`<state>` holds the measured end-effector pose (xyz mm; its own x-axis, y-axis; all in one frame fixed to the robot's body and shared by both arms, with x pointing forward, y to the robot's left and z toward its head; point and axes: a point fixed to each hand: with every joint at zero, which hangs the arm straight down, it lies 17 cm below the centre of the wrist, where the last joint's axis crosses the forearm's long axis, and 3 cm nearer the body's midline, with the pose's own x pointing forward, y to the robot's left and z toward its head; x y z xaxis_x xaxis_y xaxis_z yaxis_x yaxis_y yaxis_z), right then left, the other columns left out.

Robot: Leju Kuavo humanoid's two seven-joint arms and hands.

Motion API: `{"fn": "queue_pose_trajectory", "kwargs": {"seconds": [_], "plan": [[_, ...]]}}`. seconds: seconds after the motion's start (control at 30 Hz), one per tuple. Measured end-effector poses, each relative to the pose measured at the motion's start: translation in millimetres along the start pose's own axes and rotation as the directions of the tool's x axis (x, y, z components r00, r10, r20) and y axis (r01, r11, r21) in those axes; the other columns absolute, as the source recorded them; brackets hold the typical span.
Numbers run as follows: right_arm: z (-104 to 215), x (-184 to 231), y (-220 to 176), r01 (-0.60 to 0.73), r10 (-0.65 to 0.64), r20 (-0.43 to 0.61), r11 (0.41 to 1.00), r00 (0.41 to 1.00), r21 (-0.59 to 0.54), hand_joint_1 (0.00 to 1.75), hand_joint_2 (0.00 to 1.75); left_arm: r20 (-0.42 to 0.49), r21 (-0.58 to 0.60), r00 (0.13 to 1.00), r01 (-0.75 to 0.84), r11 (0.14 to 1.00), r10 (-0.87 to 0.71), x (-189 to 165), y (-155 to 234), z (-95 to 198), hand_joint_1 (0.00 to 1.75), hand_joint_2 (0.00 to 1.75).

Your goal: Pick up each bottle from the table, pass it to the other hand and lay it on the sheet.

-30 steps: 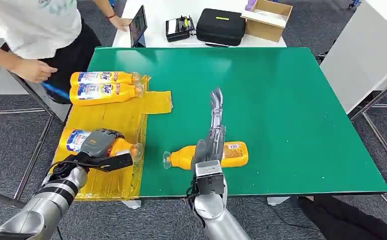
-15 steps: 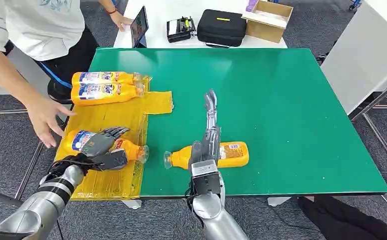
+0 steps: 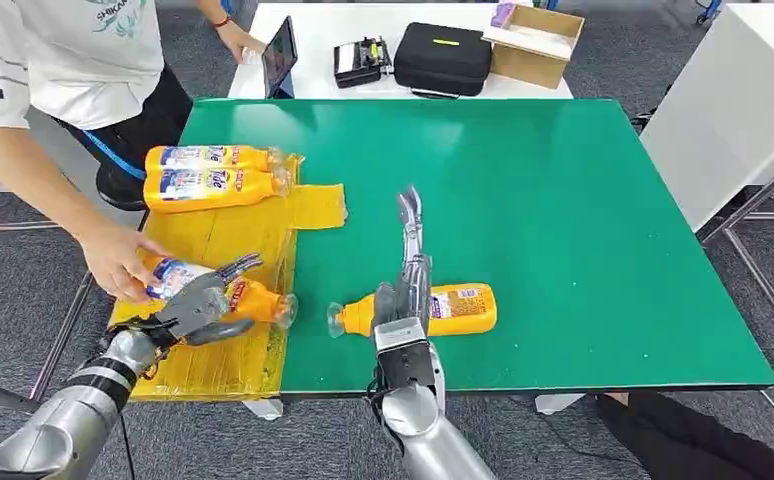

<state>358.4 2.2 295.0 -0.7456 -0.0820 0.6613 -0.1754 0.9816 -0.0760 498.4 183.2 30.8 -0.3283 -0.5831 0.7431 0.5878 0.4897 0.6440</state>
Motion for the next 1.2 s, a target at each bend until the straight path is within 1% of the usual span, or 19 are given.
{"fn": "queue_pose_trajectory", "kwargs": {"seconds": [0.07,0.1,0.13,0.17,0.2,0.23,0.27,0.3,0.37,0.4,0.43,0.53,0.63,0.7,0.8,0.93,1.03,1.1,1.2], "plan": [[3,-5,4,-0.003,0.003,-0.011,1.000,1.000,0.015,0.00,0.00,0.072,0.062,0.976,-0.208,0.976,0.203,13,3,4,0.00,0.00],[3,-6,5,-0.006,0.007,-0.012,1.000,1.000,0.019,0.00,0.00,0.085,0.095,0.970,-0.236,0.967,0.228,15,8,3,0.00,0.00],[4,-6,7,-0.016,0.016,-0.011,0.999,1.000,0.029,0.00,0.00,0.105,0.160,0.961,-0.271,0.949,0.257,18,17,1,0.00,0.00],[5,-8,10,-0.030,0.031,-0.016,0.999,0.999,0.045,0.00,1.75,0.126,0.248,0.948,-0.316,0.916,0.293,20,27,-1,0.00,0.00],[6,-10,14,-0.044,0.045,-0.021,0.997,0.999,0.061,0.00,1.75,0.139,0.343,0.938,-0.347,0.873,0.319,18,42,1,0.00,0.00],[6,-11,15,-0.050,0.052,-0.022,0.996,0.998,0.068,0.00,1.75,0.151,0.390,0.928,-0.373,0.842,0.341,18,47,1,0.00,0.00],[7,-13,17,-0.057,0.060,-0.030,0.995,0.998,0.079,0.00,1.75,0.160,0.433,0.923,-0.385,0.815,0.351,17,54,2,0.00,1.75],[8,-17,22,-0.062,0.067,-0.044,0.993,0.997,0.104,0.00,1.75,0.175,0.485,0.921,-0.389,0.783,0.349,19,62,4,0.00,1.75],[12,-29,36,-0.083,0.101,-0.090,0.979,0.991,0.184,0.00,1.75,0.187,0.647,0.934,-0.349,0.678,0.303,15,92,21,0.00,1.75],[16,-39,43,-0.101,0.133,-0.120,0.965,0.984,0.241,0.00,1.75,0.194,0.724,0.938,-0.334,0.603,0.286,14,110,33,0.00,1.75],[21,-49,48,-0.122,0.171,-0.146,0.948,0.974,0.295,0.00,1.75,0.206,0.777,0.935,-0.335,0.533,0.288,12,124,44,0.00,1.75],[42,-83,51,-0.179,0.289,-0.195,0.879,0.937,0.442,0.00,1.75,0.242,0.871,0.925,-0.340,0.355,0.294,3,152,80,0.00,1.75],[69,-124,35,-0.237,0.440,-0.233,0.777,0.867,0.584,0.00,1.75,0.252,0.911,0.925,-0.326,0.253,0.285,-5,159,113,0.00,1.75],[86,-144,16,-0.264,0.507,-0.227,0.720,0.831,0.642,0.00,1.75,0.252,0.923,0.924,-0.319,0.215,0.287,-10,154,130,0.00,1.75],[95,-158,-5,-0.289,0.555,-0.221,0.684,0.802,0.669,0.00,1.75,0.248,0.932,0.925,-0.308,0.189,0.288,-14,148,145,0.00,1.75],[102,-169,-19,-0.298,0.591,-0.230,0.659,0.773,0.691,0.00,1.75,0.249,0.939,0.928,-0.301,0.164,0.276,-11,149,154,0.00,1.75],[119,-188,-43,-0.296,0.657,-0.245,0.598,0.713,0.745,0.00,1.75,0.238,0.946,0.932,-0.286,0.153,0.275,-11,142,162,0.00,1.75],[129,-198,-62,-0.288,0.687,-0.253,0.569,0.681,0.771,0.00,1.75,0.224,0.949,0.935,-0.273,0.158,0.273,-10,135,164,0.00,1.75],[143,-206,-77,-0.257,0.704,-0.265,0.542,0.659,0.800,0.00,1.75,0.212,0.949,0.939,-0.264,0.173,0.271,-8,130,162,0.00,1.75]]}}
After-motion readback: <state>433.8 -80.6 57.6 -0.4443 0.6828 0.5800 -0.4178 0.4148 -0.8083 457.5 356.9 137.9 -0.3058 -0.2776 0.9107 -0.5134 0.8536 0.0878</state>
